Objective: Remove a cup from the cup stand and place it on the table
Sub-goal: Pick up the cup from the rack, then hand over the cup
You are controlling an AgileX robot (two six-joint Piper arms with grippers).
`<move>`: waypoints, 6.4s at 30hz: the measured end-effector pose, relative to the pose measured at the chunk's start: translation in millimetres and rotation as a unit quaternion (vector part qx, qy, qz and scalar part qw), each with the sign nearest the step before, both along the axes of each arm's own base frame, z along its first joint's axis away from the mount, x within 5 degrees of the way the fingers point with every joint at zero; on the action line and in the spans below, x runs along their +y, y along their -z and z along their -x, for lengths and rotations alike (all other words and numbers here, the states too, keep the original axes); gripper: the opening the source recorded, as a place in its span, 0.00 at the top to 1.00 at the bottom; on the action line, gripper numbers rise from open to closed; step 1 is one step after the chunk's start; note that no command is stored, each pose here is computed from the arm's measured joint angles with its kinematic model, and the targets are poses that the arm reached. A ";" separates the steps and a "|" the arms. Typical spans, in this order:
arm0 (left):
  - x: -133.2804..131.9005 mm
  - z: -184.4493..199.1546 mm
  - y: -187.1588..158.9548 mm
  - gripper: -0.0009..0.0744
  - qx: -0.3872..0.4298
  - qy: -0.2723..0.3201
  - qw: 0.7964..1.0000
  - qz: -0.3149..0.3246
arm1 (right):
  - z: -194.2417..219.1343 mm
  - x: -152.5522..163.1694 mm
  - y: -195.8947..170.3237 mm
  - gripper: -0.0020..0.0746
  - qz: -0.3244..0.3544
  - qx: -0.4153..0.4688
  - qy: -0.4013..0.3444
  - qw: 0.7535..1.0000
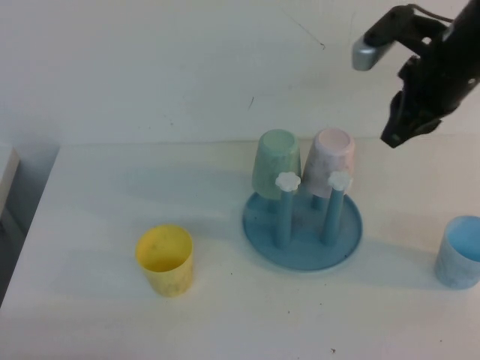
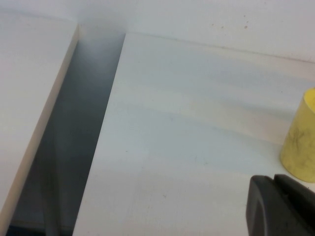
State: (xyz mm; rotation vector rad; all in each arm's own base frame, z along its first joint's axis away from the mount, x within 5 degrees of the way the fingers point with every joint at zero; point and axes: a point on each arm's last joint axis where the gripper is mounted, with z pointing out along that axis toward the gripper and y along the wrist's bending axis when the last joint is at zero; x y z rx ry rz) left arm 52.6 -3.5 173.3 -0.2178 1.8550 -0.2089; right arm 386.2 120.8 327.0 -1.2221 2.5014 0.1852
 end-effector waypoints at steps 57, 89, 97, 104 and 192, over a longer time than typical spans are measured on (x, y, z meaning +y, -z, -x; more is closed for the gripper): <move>0.0 0.0 0.0 0.99 0.000 0.000 1.000 0.000 | -75.9 38.2 82.5 0.24 -0.068 -0.019 -0.058 0.996; 0.0 0.0 0.0 0.99 0.000 0.000 1.000 0.000 | 83.4 -26.5 64.3 0.24 -0.435 0.209 0.175 0.859; 0.0 0.0 0.0 0.99 0.000 0.000 1.000 0.000 | 81.0 -27.5 84.6 0.24 -0.575 0.278 0.266 0.722; 0.0 0.0 0.0 0.99 0.000 0.000 1.000 0.000 | 73.8 -28.8 91.1 0.24 -0.585 0.362 0.350 0.636; -187.9 -232.1 -102.9 0.44 -0.005 0.638 0.766 0.081 | 72.7 -29.4 91.0 0.24 -0.594 0.302 0.303 0.682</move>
